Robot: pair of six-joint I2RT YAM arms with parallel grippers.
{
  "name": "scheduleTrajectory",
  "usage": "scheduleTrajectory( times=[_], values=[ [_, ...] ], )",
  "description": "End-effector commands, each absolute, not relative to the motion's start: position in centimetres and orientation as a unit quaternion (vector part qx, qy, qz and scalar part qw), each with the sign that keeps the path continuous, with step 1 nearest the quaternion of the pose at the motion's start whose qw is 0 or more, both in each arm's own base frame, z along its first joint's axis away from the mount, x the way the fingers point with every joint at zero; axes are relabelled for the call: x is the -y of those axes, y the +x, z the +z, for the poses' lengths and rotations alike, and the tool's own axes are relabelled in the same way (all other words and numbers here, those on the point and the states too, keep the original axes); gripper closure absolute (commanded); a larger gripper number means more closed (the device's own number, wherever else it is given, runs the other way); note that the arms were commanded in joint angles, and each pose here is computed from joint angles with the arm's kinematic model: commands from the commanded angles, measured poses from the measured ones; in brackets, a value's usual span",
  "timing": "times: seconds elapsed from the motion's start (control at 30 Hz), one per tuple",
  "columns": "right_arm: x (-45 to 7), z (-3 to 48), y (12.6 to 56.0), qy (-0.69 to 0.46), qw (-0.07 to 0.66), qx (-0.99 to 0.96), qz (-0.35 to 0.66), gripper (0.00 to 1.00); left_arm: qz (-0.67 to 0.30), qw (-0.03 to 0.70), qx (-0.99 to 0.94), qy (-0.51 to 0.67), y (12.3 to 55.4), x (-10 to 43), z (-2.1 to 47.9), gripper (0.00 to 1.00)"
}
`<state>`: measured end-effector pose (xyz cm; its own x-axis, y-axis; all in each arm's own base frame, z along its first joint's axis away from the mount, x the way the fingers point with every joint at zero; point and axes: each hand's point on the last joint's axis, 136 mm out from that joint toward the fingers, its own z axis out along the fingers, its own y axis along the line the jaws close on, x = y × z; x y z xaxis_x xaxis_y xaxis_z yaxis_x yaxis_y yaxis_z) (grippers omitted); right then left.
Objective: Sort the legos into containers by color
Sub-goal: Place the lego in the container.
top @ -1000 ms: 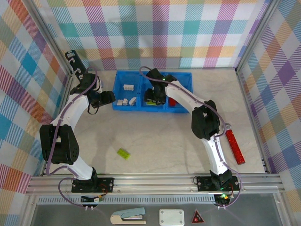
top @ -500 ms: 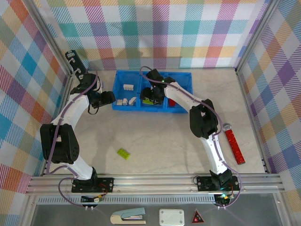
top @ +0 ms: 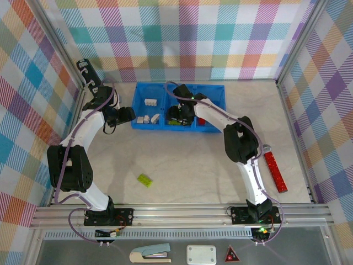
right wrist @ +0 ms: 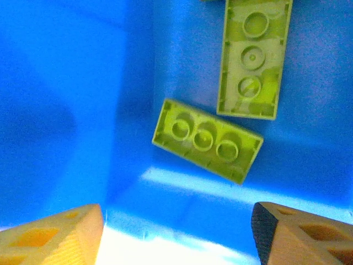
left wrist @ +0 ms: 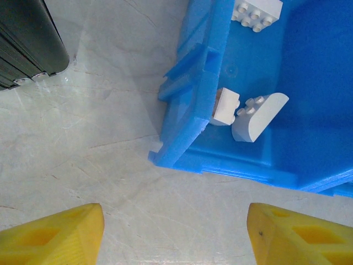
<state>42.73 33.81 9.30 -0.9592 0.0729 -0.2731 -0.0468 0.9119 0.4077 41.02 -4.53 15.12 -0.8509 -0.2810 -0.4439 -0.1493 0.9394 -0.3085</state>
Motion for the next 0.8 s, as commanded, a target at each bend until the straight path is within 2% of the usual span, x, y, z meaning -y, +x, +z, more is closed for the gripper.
scheduleTrajectory(
  times=[0.0, 0.53, 0.77],
  values=[
    [-33.5, 12.5, 41.8, -0.032, 0.17, -0.96, 0.219, 0.28, -0.135, 0.245, -0.952, -0.124, 41.0, 4.0, 15.6, 0.31],
    [-32.5, 15.0, 37.0, -0.112, 0.17, -0.947, 0.247, 0.31, -0.116, 0.241, -0.957, -0.11, 38.9, 5.6, 16.7, 0.31],
    [-32.9, 15.1, 31.9, -0.182, 0.158, -0.94, 0.241, 0.32, -0.112, 0.215, -0.965, -0.103, 36.7, 6.2, 16.6, 0.31]
  ],
)
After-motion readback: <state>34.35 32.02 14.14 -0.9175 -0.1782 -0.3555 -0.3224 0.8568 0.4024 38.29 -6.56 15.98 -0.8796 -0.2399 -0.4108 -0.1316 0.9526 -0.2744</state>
